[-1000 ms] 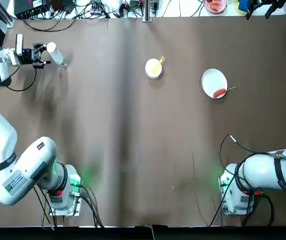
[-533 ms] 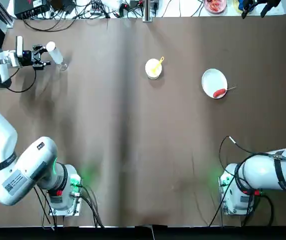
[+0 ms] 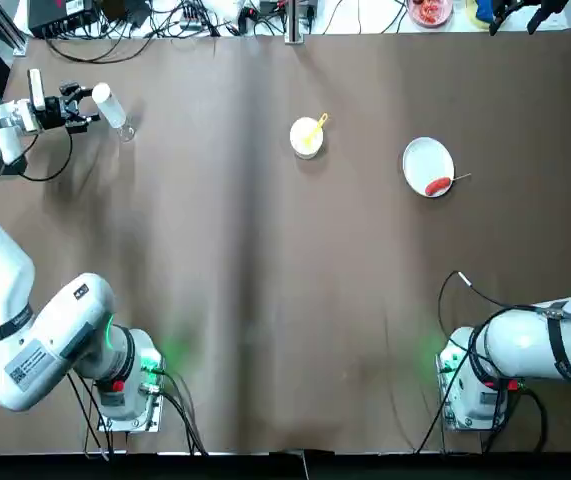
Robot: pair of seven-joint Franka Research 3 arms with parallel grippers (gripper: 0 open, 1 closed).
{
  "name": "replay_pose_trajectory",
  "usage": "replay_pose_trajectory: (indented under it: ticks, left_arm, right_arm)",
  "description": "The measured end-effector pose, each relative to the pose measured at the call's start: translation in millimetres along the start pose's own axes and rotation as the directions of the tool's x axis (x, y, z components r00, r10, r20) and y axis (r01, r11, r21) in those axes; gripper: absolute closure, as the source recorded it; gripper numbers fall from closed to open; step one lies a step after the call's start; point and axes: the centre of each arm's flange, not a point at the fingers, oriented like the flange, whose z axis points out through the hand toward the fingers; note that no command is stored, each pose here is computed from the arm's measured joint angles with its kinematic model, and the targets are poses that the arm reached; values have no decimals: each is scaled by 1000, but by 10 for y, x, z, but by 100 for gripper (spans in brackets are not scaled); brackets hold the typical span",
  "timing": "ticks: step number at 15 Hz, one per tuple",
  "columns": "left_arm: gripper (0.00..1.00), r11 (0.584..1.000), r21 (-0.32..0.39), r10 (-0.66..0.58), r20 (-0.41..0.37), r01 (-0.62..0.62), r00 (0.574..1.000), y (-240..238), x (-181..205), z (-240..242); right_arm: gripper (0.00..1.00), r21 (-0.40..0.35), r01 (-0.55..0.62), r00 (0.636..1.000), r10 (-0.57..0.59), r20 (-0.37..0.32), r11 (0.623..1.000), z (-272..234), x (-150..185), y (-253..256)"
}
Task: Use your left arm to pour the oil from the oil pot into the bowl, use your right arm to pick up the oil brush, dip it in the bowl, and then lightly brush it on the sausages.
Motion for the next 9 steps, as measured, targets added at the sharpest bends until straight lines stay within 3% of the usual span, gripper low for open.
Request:
replay_pose_trajectory:
  ticks: [9]
  left_arm:
    - [1,998,-64,8,-36,-10,999,-45,142,572]
  right_arm:
    - [0,-2,11,1000,-11,5,1000,6,-5,-55]
